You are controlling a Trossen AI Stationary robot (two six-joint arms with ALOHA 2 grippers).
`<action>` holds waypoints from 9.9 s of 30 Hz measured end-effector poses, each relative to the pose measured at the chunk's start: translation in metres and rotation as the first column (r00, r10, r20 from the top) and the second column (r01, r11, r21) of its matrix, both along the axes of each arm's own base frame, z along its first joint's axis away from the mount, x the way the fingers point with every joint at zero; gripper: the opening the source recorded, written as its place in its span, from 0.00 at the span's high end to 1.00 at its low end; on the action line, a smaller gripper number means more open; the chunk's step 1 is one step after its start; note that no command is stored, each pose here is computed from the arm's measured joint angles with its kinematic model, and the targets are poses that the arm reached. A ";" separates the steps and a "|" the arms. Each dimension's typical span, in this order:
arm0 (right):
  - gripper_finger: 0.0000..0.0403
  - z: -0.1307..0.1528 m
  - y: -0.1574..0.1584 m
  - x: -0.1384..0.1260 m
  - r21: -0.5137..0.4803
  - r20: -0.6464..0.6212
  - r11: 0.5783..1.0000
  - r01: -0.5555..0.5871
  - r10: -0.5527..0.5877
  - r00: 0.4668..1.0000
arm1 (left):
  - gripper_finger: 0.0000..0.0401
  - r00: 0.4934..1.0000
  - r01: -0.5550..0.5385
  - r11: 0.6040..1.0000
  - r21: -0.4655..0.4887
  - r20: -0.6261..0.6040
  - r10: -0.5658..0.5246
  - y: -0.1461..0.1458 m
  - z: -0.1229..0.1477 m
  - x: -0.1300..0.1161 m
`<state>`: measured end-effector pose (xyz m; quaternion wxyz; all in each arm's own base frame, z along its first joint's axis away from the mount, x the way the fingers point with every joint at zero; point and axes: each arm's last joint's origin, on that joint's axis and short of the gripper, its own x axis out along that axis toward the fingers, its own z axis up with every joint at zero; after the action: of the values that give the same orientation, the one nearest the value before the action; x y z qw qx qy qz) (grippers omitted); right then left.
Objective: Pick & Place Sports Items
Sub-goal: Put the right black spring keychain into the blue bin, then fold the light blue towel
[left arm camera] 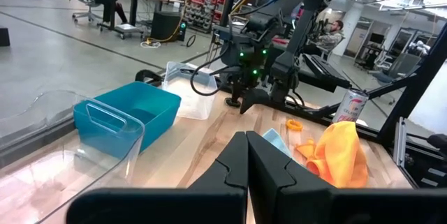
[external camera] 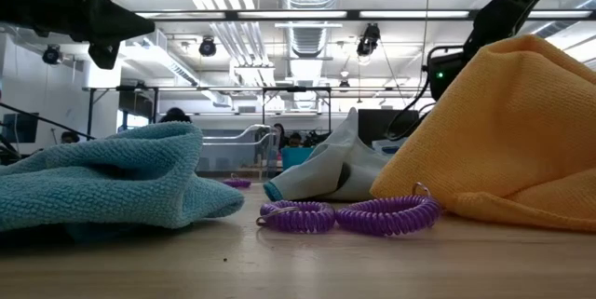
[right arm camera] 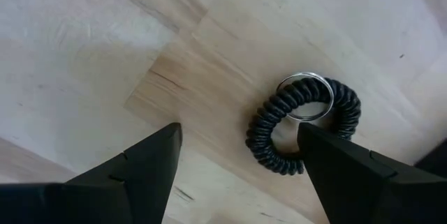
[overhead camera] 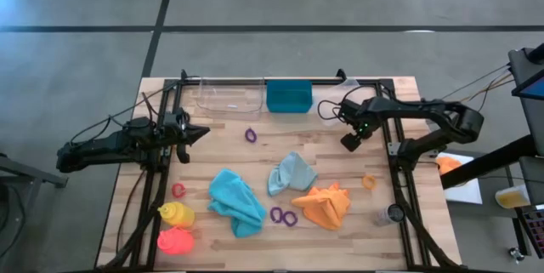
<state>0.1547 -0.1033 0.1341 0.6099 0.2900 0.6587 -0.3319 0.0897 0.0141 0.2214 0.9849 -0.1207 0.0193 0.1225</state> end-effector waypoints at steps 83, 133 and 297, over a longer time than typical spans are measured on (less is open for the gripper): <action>0.88 0.084 -0.111 0.213 -0.405 0.376 0.852 -0.333 0.487 0.789 | 1.00 0.993 -0.005 0.999 -0.038 -0.114 0.001 0.000 -0.012 -0.001; 0.30 0.166 0.158 0.082 -0.455 0.370 0.684 -0.570 0.728 0.577 | 0.85 0.864 0.306 0.941 0.143 -0.457 -0.211 -0.005 0.006 0.175; 0.30 0.119 0.159 0.047 -0.645 0.405 0.610 -0.460 0.783 0.472 | 1.00 0.746 0.047 0.999 0.002 -0.665 -0.033 -0.079 0.048 0.273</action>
<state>0.2018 0.0561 0.2534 0.9263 -0.0327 0.3630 -0.0952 0.3624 -0.0650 0.2689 0.9172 -0.0597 0.3696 0.1365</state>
